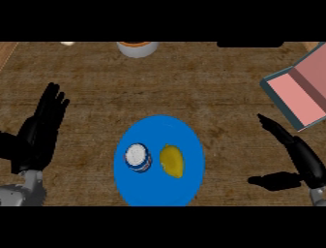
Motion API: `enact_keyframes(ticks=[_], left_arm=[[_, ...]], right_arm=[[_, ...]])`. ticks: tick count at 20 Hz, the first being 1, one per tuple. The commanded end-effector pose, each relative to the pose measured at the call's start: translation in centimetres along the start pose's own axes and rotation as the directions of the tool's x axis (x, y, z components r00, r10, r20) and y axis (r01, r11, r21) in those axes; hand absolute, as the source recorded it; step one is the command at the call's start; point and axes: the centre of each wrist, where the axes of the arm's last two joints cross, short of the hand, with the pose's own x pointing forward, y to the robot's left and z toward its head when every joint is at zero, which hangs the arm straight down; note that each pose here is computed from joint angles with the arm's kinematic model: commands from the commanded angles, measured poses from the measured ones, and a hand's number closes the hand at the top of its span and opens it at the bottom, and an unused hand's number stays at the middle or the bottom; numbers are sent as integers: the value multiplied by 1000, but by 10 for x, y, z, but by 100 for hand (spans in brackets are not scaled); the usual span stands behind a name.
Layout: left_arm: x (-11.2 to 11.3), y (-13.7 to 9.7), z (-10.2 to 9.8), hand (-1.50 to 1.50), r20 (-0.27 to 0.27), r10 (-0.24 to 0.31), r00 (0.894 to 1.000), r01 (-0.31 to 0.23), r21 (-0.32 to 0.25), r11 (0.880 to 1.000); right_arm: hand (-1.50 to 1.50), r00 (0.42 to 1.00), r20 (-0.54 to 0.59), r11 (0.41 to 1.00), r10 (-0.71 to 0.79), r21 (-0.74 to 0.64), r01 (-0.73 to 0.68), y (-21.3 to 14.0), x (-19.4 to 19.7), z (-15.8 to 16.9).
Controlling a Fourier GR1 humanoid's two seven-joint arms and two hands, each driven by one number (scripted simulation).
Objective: Pick the lemon from the plate and place it in the cardboard box
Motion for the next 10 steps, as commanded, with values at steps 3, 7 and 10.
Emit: enact_keyframes(ticks=[3, 7, 10], left_arm=[[8, 2, -7, 0, -15, -1, 1000, 1, -4, 1000], [13, 9, -7, 0, 1, 3, 1000, -3, -6, 1000], [-1, 6, 11, 0, 18, -1, 1000, 1, -3, 1000]], right_arm=[[-150, 996, -61, 979, 67, 199, -54, -11, 79, -6], [-150, 999, -36, 977, -31, 212, 38, 1, 95, -14], [-150, 999, -19, 974, -50, 221, 53, 20, 111, -8]])
